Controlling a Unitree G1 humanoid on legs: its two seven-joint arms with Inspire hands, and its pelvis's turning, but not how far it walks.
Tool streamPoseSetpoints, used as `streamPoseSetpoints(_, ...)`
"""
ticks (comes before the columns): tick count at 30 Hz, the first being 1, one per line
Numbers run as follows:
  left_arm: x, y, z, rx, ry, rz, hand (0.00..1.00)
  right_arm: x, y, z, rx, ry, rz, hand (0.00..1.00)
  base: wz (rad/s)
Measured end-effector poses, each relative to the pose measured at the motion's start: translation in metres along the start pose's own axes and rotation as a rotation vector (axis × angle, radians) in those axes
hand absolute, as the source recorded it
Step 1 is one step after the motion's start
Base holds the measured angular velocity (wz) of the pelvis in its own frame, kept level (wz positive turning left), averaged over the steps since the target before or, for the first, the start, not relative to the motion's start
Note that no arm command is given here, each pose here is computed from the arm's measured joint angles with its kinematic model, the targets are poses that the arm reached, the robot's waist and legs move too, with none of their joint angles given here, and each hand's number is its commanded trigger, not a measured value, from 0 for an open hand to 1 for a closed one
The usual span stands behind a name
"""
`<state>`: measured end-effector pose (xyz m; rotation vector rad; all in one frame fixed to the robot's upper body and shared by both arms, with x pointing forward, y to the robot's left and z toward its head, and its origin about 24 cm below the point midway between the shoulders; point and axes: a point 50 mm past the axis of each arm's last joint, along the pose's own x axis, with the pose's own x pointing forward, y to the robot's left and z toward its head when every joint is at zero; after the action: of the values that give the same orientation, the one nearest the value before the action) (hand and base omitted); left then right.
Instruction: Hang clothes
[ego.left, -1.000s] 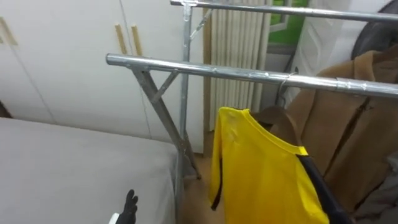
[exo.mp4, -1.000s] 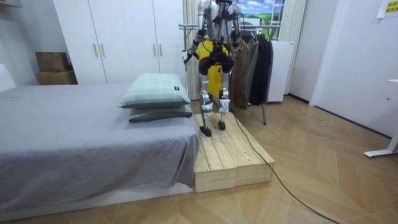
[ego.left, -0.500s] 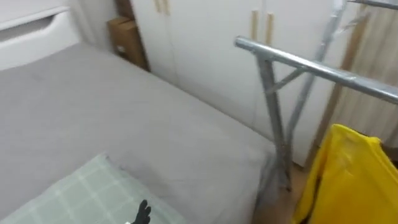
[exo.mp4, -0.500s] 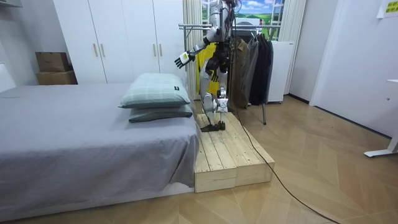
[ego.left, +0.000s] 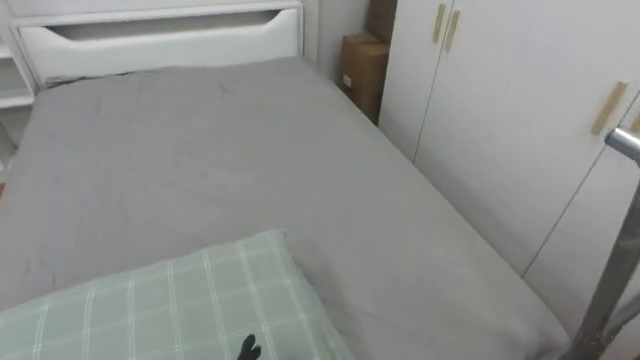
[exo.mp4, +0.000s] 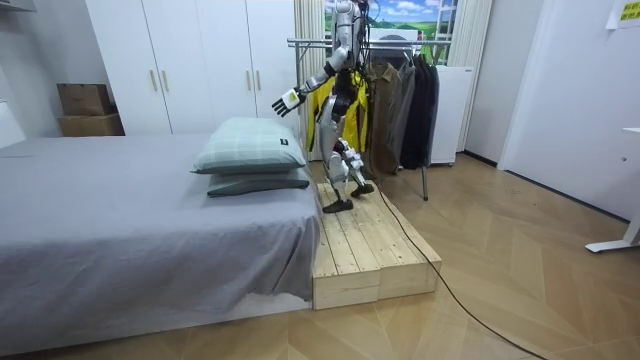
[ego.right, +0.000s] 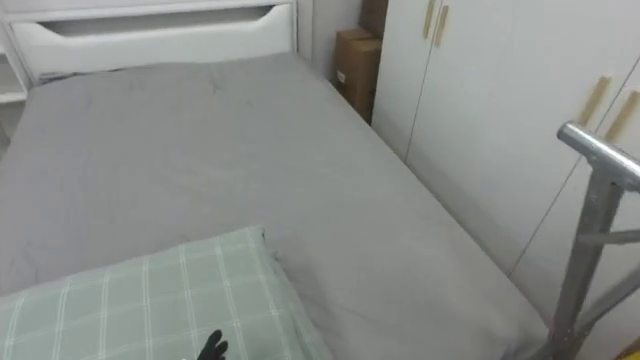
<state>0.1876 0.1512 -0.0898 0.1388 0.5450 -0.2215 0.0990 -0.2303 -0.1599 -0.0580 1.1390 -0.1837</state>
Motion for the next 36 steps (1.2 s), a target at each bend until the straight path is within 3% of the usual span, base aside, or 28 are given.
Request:
streamPoseSetpoints(6,0.007,0.005,0.01,0.015,-0.023,0.013,0.0,-0.006,-0.012,-0.025,0.061,0.05,-0.101,0.0,0.97)
streamPoseSetpoints(11,0.005,0.002,0.0,0.023,0.013,0.023,0.0,-0.009,-0.014,-0.032,0.013,0.066,-0.13,0.0,0.65)
streamPoseSetpoints(21,-0.008,0.022,-0.018,0.015,0.067,0.145,0.0,-0.001,0.002,0.009,-0.078,-0.063,-0.028,0.0,0.09)
streamPoseSetpoints(36,-0.041,0.035,-0.074,-0.06,0.231,0.285,0.0,-0.008,0.002,-0.033,-0.154,0.072,0.051,0.0,0.11)
